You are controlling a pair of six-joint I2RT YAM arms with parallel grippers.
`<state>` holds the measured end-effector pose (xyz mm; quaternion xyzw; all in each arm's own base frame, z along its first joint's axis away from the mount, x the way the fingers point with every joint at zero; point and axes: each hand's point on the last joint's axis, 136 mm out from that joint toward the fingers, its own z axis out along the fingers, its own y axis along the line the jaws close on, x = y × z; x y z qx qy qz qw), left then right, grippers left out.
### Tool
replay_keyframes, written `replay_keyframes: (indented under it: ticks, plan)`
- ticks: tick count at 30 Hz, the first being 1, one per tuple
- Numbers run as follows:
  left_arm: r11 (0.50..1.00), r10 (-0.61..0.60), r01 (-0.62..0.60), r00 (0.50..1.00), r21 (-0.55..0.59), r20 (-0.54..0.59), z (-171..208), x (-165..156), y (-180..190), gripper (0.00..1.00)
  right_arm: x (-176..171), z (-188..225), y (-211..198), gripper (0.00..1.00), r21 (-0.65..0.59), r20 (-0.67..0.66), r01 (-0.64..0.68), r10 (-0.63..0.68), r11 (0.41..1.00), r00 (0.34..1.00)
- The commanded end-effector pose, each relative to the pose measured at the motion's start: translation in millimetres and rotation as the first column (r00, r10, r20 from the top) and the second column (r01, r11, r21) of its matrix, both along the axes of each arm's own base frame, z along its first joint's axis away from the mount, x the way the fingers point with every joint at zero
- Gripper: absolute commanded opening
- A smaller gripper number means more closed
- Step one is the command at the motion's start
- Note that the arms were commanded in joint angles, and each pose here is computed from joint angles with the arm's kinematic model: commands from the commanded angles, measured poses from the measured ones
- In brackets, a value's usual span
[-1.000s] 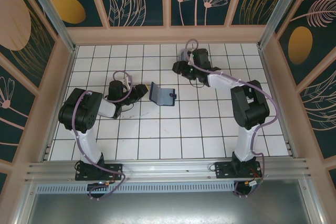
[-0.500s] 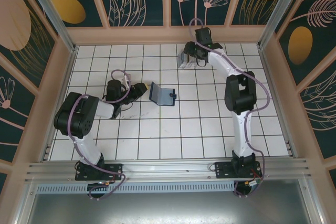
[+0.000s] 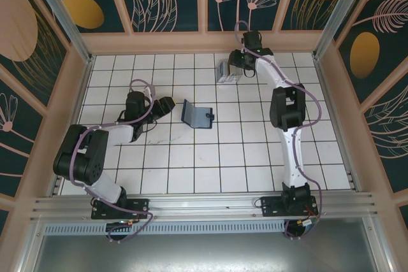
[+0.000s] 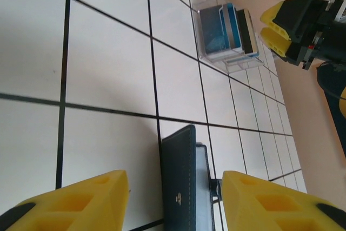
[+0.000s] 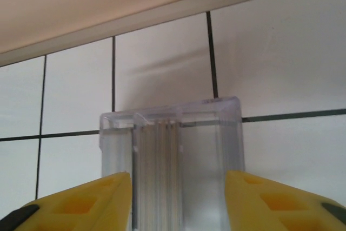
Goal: Put the credit cards into the card holder
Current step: Move the storage box to the center of the table.
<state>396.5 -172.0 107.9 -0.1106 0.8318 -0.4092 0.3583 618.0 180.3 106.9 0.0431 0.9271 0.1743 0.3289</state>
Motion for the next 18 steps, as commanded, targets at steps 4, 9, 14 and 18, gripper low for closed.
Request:
replay_keyframes:
  ticks: [4,9,14,18]
  plan:
    - [0.998,0.025,-0.026,1.000,0.063,0.003,0,2,9,0.50,-14,-25,3,0.45,-0.014,-0.085,-0.027,0.026,1.000,0.996]
    - [0.998,0.031,-0.031,1.000,0.056,-0.002,-2,-1,10,0.50,-17,-12,-7,0.44,-0.058,-0.055,0.006,-0.009,0.998,0.998]
    - [0.997,0.037,-0.037,0.999,0.062,0.001,1,-4,12,0.50,-15,17,-18,0.43,-0.066,0.000,0.019,-0.019,0.998,1.000]
    - [0.997,0.042,-0.042,0.999,0.066,0.000,2,-4,13,0.50,-13,30,-31,0.39,-0.049,0.025,0.039,-0.038,0.998,0.999]
